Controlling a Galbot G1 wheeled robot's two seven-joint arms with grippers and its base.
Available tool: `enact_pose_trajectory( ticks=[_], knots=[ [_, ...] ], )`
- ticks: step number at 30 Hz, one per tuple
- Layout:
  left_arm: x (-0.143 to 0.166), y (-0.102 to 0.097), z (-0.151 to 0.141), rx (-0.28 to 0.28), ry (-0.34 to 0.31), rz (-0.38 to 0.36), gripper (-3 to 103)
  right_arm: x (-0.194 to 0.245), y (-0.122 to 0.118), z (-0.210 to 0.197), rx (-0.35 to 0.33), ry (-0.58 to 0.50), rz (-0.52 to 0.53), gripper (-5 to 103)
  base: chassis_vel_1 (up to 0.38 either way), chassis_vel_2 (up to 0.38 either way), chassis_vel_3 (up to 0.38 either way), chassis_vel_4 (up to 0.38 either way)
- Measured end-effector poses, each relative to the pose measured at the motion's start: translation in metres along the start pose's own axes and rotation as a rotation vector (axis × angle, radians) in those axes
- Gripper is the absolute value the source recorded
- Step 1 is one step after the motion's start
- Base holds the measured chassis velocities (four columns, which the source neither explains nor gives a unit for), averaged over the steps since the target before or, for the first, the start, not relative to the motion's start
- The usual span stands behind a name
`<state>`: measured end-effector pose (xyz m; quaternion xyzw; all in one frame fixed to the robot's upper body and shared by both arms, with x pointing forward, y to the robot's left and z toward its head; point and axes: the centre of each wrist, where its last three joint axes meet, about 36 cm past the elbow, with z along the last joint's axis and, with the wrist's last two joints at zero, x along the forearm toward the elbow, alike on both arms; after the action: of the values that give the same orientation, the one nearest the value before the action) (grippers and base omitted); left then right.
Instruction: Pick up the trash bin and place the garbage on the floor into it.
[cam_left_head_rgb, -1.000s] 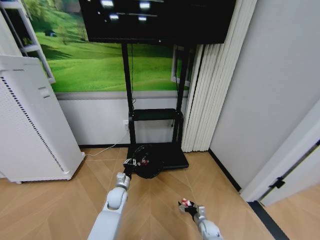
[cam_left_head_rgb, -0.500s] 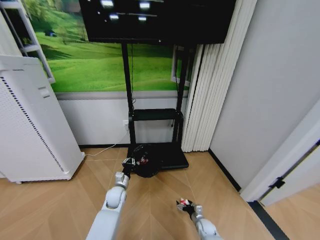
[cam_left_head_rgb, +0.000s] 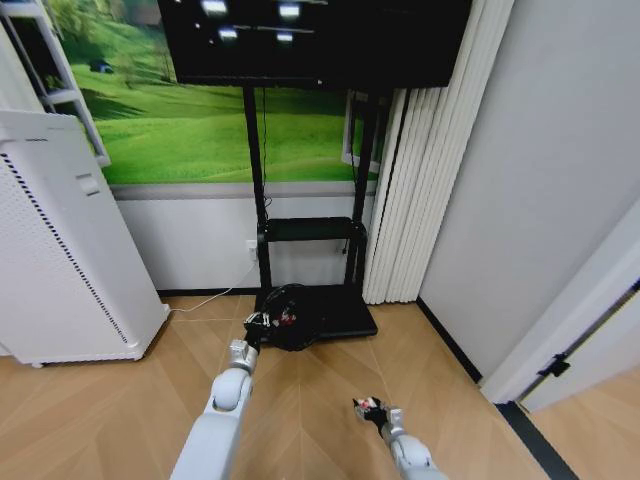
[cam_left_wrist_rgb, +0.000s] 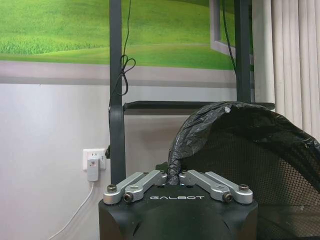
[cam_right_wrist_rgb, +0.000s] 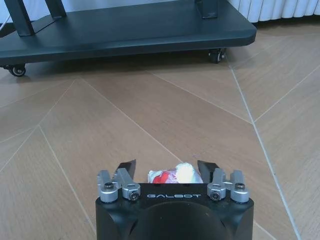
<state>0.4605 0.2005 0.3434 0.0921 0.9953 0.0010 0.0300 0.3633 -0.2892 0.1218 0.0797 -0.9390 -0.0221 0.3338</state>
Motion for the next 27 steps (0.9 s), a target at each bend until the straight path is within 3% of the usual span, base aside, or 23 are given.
enact_pose_trajectory(
  ticks=[2,4,6,7,12,21,27],
  knots=[
    [-0.001,0.000,0.000,0.000,0.001,0.000,3,0.000,-0.001,0.000,0.001,-0.003,0.002,73,0.000,0.000,0.000,0.000],
    [-0.002,-0.001,0.001,0.001,0.002,0.001,3,0.000,-0.002,-0.001,0.004,-0.006,0.005,89,0.000,0.000,0.000,0.000],
    [-0.002,-0.001,0.002,0.002,0.003,0.001,3,0.001,-0.004,-0.002,0.006,-0.008,0.006,89,0.000,0.000,0.000,0.000],
    [-0.002,-0.002,0.002,0.003,0.003,0.002,3,0.001,-0.005,-0.003,0.009,-0.010,0.008,98,0.000,0.000,0.000,0.000],
    [-0.002,-0.003,0.003,0.004,0.005,0.004,3,0.008,-0.008,-0.002,0.008,-0.013,0.010,100,0.000,0.000,0.000,0.000],
    [-0.004,-0.005,0.005,0.004,0.003,0.005,3,0.017,-0.006,0.006,-0.088,0.014,0.003,100,0.000,0.000,0.000,0.000],
    [-0.004,-0.004,0.005,0.002,0.002,0.005,3,0.009,-0.001,0.005,-0.098,0.025,-0.004,100,0.000,0.000,0.000,0.000]
  ],
)
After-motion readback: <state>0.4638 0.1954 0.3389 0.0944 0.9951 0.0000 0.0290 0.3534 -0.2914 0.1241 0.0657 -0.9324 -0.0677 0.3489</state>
